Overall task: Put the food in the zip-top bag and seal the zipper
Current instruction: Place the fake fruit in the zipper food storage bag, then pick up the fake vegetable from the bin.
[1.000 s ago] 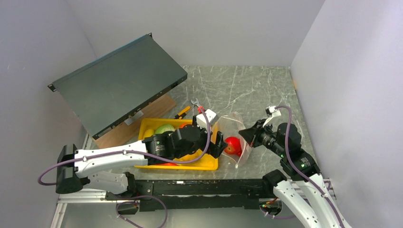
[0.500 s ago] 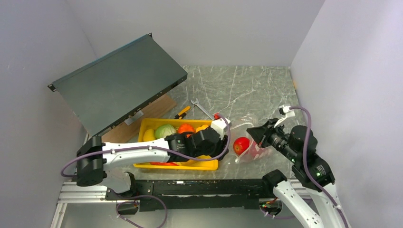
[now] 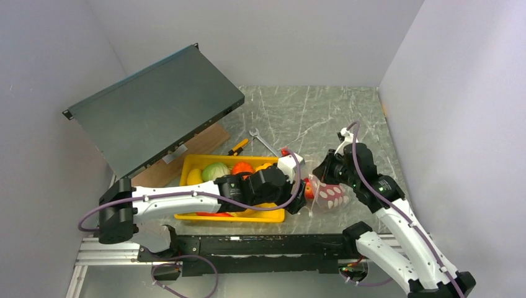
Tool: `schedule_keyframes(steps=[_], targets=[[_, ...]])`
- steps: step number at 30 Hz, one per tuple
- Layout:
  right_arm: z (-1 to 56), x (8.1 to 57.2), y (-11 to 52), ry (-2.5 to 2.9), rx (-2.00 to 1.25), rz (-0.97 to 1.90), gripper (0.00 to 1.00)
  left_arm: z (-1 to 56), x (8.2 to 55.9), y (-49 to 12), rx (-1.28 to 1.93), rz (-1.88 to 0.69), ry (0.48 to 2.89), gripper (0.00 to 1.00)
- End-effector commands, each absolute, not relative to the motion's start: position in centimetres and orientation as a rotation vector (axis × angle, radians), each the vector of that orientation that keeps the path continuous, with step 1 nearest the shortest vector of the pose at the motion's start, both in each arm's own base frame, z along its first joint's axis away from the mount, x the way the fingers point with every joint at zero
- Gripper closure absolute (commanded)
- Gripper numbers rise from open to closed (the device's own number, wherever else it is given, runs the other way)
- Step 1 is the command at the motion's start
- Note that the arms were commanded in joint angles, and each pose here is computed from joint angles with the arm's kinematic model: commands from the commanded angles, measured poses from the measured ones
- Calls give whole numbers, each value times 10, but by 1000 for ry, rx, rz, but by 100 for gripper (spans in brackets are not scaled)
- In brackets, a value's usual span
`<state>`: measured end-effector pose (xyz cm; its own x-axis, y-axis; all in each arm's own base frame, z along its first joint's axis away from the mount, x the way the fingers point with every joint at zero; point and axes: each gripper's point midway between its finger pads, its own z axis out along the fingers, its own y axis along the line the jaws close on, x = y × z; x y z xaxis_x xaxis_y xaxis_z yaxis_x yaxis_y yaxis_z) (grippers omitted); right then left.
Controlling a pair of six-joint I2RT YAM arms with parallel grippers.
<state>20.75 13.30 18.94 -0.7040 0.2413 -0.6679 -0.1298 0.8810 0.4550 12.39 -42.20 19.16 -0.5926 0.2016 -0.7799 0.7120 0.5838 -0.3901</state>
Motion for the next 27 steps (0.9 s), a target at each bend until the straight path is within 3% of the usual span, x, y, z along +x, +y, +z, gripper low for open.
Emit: schedule_keyframes(steps=[1,7,11,19,27], targets=[[221,212,127,2128,81,619,100,218,127,-405,653,-937,2058,21],[256,201,122,1998,37,648,100,237,129,-375,603,-921,1999,14],[267,199,114,1926,92,648,100,229,135,-345,518,-849,2020,3],[188,214,126,2172,206,626,100,193,131,-303,422,-774,2113,0],[278,212,94,1935,232,536,100,169,128,-280,367,-715,2174,0]])
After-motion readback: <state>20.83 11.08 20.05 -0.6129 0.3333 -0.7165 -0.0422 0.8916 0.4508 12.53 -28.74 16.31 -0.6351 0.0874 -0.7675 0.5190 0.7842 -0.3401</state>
